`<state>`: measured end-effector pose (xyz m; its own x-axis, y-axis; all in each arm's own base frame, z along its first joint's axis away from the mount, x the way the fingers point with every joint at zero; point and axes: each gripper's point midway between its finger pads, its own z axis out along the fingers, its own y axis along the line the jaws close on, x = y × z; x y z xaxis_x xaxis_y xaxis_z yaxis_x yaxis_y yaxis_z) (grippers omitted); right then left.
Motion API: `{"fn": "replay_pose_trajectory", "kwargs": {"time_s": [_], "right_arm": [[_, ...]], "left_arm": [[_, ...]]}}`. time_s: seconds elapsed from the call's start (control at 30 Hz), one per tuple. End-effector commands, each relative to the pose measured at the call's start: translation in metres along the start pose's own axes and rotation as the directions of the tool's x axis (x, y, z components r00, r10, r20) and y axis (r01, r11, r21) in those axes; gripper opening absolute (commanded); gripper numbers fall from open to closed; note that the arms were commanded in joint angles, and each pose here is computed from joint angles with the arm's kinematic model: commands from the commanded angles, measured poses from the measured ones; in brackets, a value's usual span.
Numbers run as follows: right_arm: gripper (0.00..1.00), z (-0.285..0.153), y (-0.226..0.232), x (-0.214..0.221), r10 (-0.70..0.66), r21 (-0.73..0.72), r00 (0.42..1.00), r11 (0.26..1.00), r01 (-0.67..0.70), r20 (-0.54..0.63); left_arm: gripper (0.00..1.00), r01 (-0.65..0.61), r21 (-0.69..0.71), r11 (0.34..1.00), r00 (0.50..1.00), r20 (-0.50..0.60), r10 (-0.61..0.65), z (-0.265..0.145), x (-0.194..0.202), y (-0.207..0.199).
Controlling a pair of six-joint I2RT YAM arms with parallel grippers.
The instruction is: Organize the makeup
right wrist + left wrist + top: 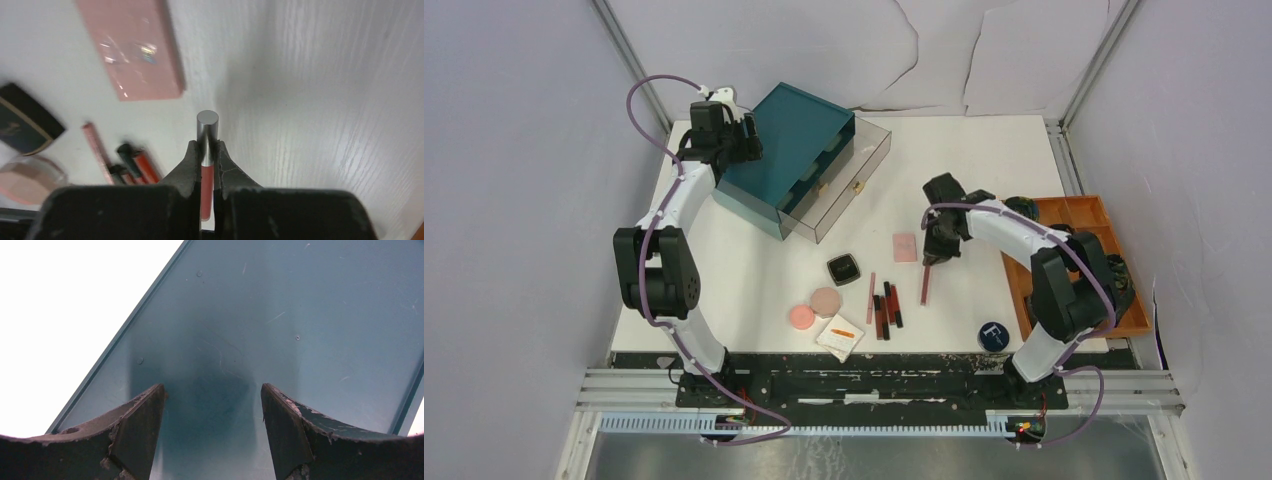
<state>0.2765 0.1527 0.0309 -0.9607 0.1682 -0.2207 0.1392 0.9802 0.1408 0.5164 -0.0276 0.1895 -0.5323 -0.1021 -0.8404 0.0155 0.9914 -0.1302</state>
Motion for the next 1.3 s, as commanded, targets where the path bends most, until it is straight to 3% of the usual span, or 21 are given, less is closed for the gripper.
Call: {"fn": "replay_pose_trajectory", "kwargs": {"time_s": [0.0, 0.23, 0.37, 0.63, 0.83, 1.1, 1.27], "right_arm": [[0.01, -0.056, 0.042, -0.070, -0.037, -0.097, 0.980, 0.994, 0.056, 0.195], [0.00, -0.166, 0.117, -0.160, -0.020, -0.288, 0.912, 0.946, 0.150, 0.410], [0.01, -0.200, 0.169, -0.201, 0.053, -0.445, 0.891, 0.878, 0.174, 0.452], [0.01, -0.187, 0.259, -0.248, 0.222, -0.718, 0.896, 0.682, 0.140, 0.385], [0.01, -0.173, 0.303, -0.254, 0.233, -0.774, 0.891, 0.607, 0.181, 0.391], [0.58, -0.148, 0.287, -0.240, 0.153, -0.684, 0.886, 0.696, 0.218, 0.438], [0.66, -0.177, 0.272, -0.231, 0.078, -0.622, 0.852, 0.718, 0.312, 0.518]], "left_arm": [[0.78, 0.003, 0.024, 1.000, 0.997, -0.082, -0.001, 0.007, 0.027, -0.001], [0.77, 0.005, 0.029, 1.000, 0.997, -0.076, -0.002, 0.005, 0.024, -0.002], [0.78, 0.005, 0.029, 1.000, 0.998, -0.070, -0.003, 0.004, 0.022, -0.003], [0.77, 0.017, 0.043, 0.999, 0.998, -0.067, -0.014, 0.004, 0.021, -0.006], [0.77, 0.020, 0.053, 0.998, 0.997, -0.069, -0.016, 0.004, 0.022, -0.008], [0.77, 0.017, 0.047, 0.999, 0.997, -0.072, -0.014, 0.003, 0.025, -0.006], [0.77, 0.018, 0.051, 0.999, 0.998, -0.067, -0.015, 0.005, 0.021, -0.007]]}}
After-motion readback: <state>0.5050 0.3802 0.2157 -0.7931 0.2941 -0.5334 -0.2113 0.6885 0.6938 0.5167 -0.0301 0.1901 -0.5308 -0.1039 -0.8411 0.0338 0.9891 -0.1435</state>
